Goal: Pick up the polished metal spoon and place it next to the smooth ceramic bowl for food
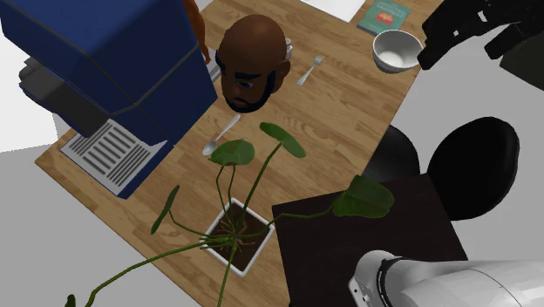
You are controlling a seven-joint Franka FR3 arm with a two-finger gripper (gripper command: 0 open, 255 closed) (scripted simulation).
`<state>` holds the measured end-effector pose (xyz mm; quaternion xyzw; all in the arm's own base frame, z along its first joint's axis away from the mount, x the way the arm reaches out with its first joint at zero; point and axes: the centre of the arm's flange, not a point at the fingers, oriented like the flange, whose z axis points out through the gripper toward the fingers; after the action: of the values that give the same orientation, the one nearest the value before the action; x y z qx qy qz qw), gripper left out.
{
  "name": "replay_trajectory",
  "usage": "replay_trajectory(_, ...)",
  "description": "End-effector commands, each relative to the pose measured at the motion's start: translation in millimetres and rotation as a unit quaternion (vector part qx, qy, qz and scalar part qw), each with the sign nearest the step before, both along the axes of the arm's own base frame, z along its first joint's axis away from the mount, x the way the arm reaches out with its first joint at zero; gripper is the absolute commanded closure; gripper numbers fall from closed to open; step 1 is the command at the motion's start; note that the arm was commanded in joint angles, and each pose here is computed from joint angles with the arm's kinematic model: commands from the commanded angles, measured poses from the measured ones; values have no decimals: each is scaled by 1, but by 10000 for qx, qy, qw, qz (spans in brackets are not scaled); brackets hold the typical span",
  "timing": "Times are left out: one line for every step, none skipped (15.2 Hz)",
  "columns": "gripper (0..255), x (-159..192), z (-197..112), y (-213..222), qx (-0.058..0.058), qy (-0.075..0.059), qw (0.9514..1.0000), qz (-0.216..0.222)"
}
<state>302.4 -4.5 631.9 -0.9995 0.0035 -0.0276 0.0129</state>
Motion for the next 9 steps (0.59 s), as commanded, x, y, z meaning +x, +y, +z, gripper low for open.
replay_trajectory(0, 0, 0, 0, 0, 0, 10000, 0)
replay_trajectory(0, 3, -9, 10, -6, 17, 10000, -64)
replay_trajectory(0, 5, -18, 19, -12, 34, 9999, -129)
replay_trajectory(0, 8, -27, 29, -18, 51, 9998, -193)
replay_trajectory(0, 11, -36, 39, -23, 68, 9996, -257)
replay_trajectory(0, 14, -45, 48, -29, 85, 9994, -321)
replay_trajectory(0, 18, -54, 58, -35, 102, 9992, -385)
replay_trajectory(0, 21, -63, 67, -41, 120, 9989, -450)
replay_trajectory(0, 24, -72, 77, -47, 137, 9986, -514)
